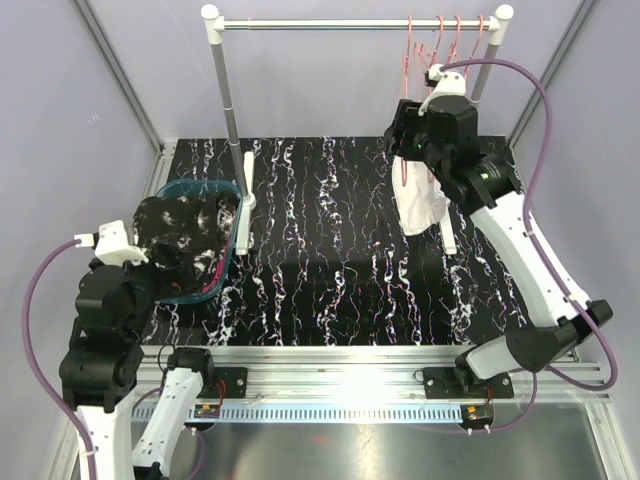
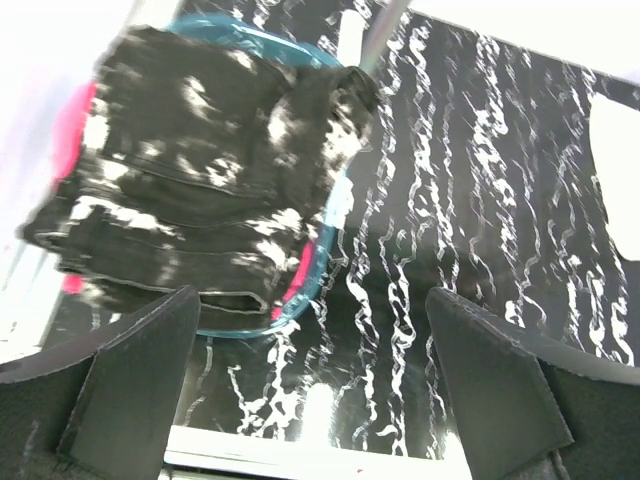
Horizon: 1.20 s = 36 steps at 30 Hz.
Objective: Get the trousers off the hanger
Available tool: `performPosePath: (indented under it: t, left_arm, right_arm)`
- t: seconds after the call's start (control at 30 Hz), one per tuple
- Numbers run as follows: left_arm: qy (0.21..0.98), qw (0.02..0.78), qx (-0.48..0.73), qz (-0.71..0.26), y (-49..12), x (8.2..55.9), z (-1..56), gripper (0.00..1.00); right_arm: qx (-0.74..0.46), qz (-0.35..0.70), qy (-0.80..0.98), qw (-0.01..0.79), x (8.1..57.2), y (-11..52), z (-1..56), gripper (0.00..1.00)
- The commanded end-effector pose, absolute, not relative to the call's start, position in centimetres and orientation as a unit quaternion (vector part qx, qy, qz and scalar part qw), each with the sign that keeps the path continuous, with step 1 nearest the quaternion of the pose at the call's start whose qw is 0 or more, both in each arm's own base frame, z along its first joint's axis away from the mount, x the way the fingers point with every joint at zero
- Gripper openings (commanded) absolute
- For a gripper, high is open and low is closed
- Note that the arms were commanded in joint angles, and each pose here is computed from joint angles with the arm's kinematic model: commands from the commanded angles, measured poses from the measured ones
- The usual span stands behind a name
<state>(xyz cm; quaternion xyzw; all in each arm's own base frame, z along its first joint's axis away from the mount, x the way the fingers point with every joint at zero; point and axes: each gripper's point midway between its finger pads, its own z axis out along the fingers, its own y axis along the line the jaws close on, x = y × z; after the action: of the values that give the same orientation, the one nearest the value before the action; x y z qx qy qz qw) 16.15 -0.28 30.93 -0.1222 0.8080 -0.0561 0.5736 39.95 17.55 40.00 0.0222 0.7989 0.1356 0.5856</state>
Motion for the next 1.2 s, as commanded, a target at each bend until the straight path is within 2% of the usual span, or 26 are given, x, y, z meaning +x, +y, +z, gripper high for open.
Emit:
performPosePath:
  t: [0.0,0.1,0.17,0.33,0.53,0.67,0.87,1.17]
  left_arm:
    - [0.785,0.605,-0.136,-0.013,1.6,15.4,33.5,0.99]
    - [0.775,0.621,-0.12,0.003,2.0,14.9,34.1,0.99]
    - [0.774,0.623,-0.105,0.027,2.7,14.9,34.1,0.99]
    - [0.747,0.658,-0.081,0.052,3.5,14.9,35.2,0.99]
    - [0.719,0.689,-0.086,0.006,2.6,14.0,34.2,0.99]
    - [0.713,0.696,-0.084,-0.02,2.0,13.4,33.4,0.99]
    - [0.716,0.693,-0.089,-0.013,2.4,13.0,32.9,0.99]
    - [0.717,0.692,-0.078,-0.032,1.5,13.4,32.5,0.99]
  right_arm:
    - [-0.004,0.174,0.768,0.617,36.5,17.0,44.7,0.69]
    - [-0.026,0.19,0.763,0.617,33.6,16.3,45.7,0.94]
    - [-0.036,0.199,0.754,0.625,30.8,15.3,46.6,0.99]
    - [-0.042,0.186,0.768,0.612,26.0,12.4,44.2,0.99]
    - [-0.025,0.109,0.788,0.606,20.6,6.7,40.8,0.99]
    - [0.021,0.054,0.782,0.621,17.8,2.3,40.7,0.99]
    - [0.031,0.042,0.787,0.615,16.1,0.9,38.5,0.99]
    - [0.023,0.052,0.794,0.606,16.0,1.5,36.0,0.99]
